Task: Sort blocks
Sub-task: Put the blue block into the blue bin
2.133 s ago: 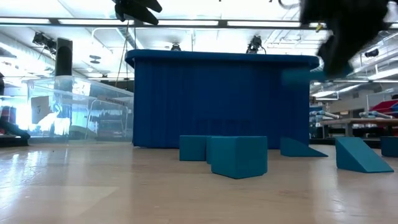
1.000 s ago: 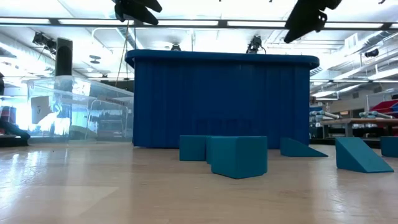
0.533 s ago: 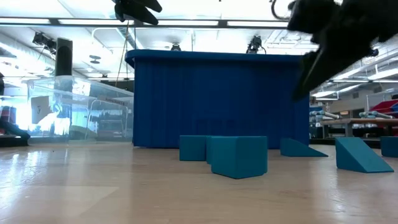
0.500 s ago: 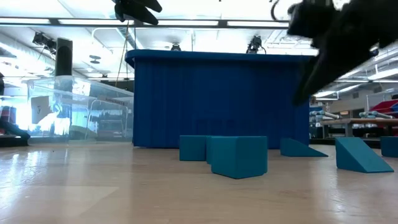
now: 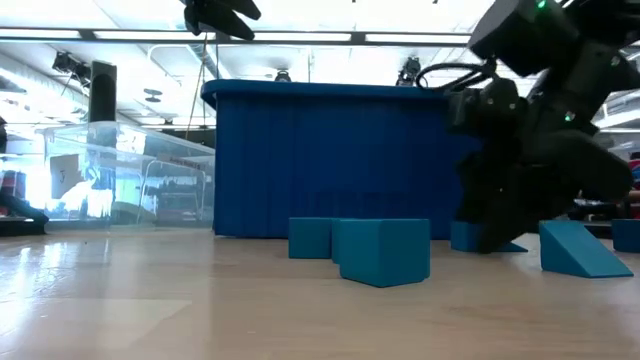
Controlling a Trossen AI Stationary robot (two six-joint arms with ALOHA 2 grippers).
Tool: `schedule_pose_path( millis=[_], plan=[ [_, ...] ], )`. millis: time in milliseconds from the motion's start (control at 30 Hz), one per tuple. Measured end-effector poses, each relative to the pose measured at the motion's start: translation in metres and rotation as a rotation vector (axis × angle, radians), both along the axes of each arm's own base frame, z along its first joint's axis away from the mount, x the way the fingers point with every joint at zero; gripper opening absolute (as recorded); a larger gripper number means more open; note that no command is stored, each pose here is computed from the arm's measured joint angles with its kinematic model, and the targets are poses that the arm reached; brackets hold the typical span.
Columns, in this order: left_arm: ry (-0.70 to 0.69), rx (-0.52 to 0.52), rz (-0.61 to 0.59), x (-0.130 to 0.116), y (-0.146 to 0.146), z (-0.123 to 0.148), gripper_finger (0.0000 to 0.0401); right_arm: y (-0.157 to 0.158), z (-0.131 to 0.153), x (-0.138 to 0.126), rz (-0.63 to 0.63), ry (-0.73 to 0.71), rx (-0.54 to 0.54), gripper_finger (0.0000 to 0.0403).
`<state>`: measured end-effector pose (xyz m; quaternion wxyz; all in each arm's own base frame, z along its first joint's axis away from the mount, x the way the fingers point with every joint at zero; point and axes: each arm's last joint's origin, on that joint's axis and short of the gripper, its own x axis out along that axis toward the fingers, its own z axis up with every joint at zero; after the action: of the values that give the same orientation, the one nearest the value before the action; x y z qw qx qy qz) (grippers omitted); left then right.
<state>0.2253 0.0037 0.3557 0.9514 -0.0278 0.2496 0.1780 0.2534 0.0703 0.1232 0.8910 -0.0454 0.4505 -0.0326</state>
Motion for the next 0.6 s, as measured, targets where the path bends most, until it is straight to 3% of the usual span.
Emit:
schedule_pose_path(
  millis=[100,200,467,600],
  plan=[
    [0.003,0.0,0.0,0.001,0.0,-0.001,0.0284,-0.001,-0.002,0.005,-0.008,0.006,0.03,0.0288],
    [0.003,-0.001,0.001,0.001,0.0,-0.001,0.0284,-0.002,0.002,0.005,-0.01,0.02,0.038,0.0255],
    [0.001,-0.002,0.001,0.001,0.0,-0.001,0.0284,-0.005,0.034,-0.004,-0.039,-0.008,0.06,0.0091],
    [-0.007,-0.003,0.001,0.001,0.0,0.0,0.0284,-0.006,0.068,-0.009,-0.039,-0.123,0.108,0.0022]
  ],
)
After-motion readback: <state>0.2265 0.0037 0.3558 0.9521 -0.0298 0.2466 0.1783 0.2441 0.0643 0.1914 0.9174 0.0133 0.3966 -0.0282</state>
